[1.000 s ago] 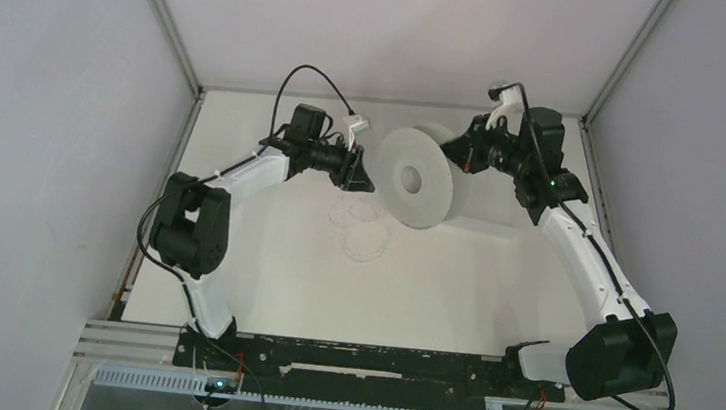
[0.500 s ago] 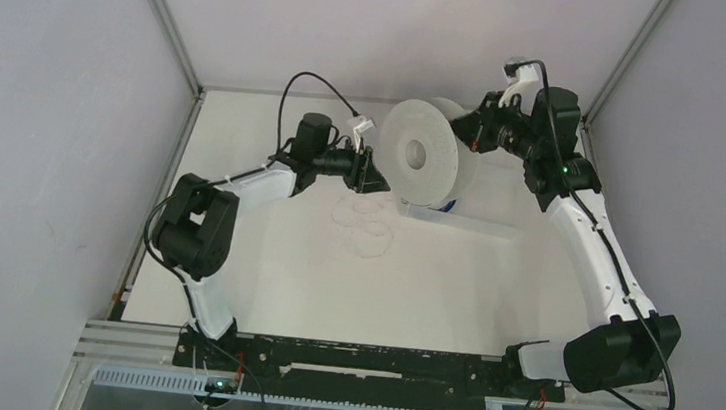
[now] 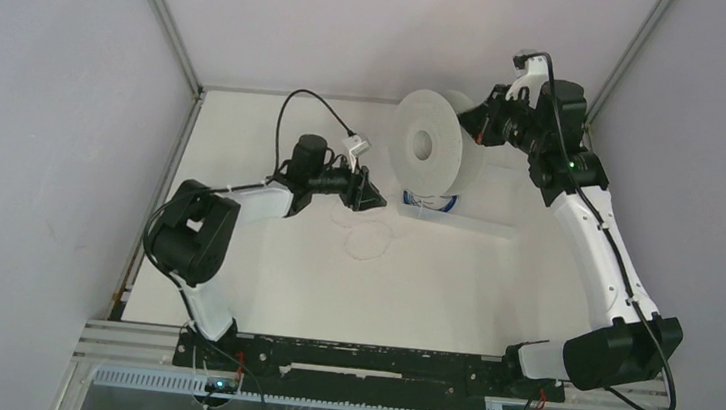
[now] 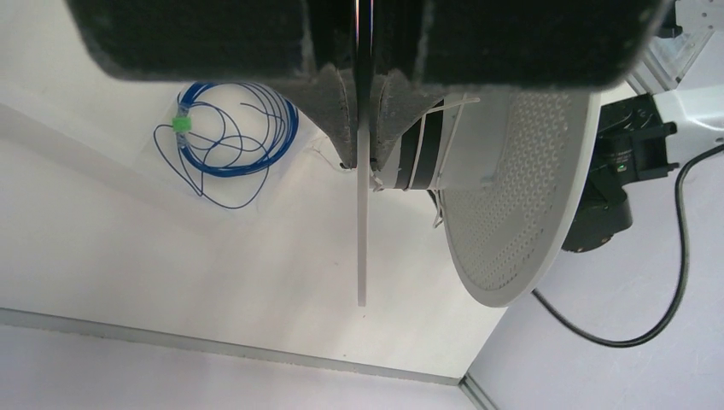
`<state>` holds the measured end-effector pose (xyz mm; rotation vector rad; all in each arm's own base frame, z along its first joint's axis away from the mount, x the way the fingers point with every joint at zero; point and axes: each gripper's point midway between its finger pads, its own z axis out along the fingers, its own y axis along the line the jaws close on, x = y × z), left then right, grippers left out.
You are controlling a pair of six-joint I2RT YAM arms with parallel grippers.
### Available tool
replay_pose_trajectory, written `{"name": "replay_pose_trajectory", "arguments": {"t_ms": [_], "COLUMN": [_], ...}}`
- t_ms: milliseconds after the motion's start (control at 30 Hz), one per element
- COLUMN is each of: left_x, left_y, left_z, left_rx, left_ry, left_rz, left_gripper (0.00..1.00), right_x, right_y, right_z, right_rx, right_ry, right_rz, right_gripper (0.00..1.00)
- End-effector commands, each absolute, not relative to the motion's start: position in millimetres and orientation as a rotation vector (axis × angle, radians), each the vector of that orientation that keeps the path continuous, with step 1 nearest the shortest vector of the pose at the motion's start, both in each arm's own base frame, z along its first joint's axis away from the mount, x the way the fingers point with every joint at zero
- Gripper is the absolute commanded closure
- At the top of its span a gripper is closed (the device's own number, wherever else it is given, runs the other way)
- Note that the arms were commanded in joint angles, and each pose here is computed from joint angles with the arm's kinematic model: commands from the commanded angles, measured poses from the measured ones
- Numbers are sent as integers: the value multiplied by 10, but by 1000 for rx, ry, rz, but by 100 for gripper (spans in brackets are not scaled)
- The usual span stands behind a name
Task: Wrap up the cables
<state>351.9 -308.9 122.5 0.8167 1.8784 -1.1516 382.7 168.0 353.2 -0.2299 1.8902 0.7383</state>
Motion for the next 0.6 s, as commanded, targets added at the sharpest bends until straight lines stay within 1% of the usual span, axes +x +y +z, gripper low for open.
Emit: {"name": "replay_pose_trajectory", "arguments": {"t_ms": [0,233,367,567], "left_x": [3507,3111,2954,2948], "left_y": [-3029,-3183,-3285,-3416], "left_z": [1528,1515,1339,1079], "left_rx": [915,1204,1392,1485], "left_ry": [1677,1494,1503,1561], "left_rz": [-1029,-986,-942,-823], "left_gripper": [45,44,44,42], "right_x": [3831,3793,3789,3760], "right_y": [1644,1603,1581,1539], "right_z": [4023,4150,4180,4276], "right_rx": [-215,-198,-193,-185], "right_ry": [1765,1753,1751,1739], "right_rz": [726,733,728,728], "right_gripper": [100,100,100,100]}}
